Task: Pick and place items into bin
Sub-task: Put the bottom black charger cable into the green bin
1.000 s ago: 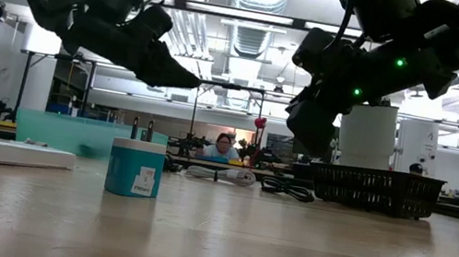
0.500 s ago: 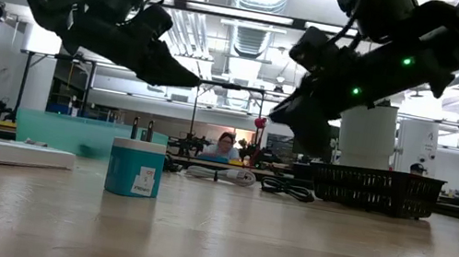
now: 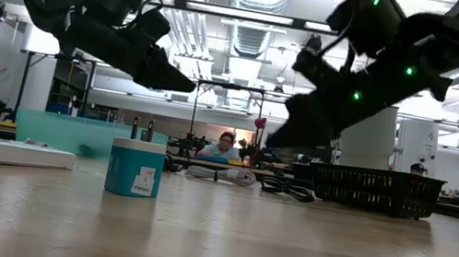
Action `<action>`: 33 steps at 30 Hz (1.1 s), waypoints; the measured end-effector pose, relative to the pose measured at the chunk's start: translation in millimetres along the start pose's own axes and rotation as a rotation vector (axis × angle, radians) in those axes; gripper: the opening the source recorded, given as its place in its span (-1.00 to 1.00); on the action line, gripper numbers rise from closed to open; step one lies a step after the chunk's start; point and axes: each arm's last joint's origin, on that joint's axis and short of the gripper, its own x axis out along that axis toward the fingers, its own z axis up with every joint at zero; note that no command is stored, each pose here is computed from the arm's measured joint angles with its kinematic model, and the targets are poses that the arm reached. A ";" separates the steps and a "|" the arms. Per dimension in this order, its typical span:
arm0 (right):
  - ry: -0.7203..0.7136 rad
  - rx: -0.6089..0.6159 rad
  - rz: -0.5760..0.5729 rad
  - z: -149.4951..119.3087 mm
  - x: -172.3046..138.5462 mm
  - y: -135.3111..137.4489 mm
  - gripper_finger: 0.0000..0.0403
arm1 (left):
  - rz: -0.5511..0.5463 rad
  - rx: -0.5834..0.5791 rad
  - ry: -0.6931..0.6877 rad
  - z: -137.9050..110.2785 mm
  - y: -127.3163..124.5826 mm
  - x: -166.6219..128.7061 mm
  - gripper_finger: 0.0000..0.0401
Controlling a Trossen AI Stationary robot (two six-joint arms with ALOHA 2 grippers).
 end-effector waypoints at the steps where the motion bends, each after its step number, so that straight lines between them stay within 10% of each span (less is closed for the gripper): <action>1: 0.021 0.007 -0.004 -2.3 0.2 -0.7 -0.13 | 0.001 0.000 0.000 0.0 0.0 0.0 -0.22; 33: 0.278 0.085 0.110 -25.8 -3.1 -0.5 0.02 | 0.002 0.001 0.001 -0.2 0.0 0.0 -0.22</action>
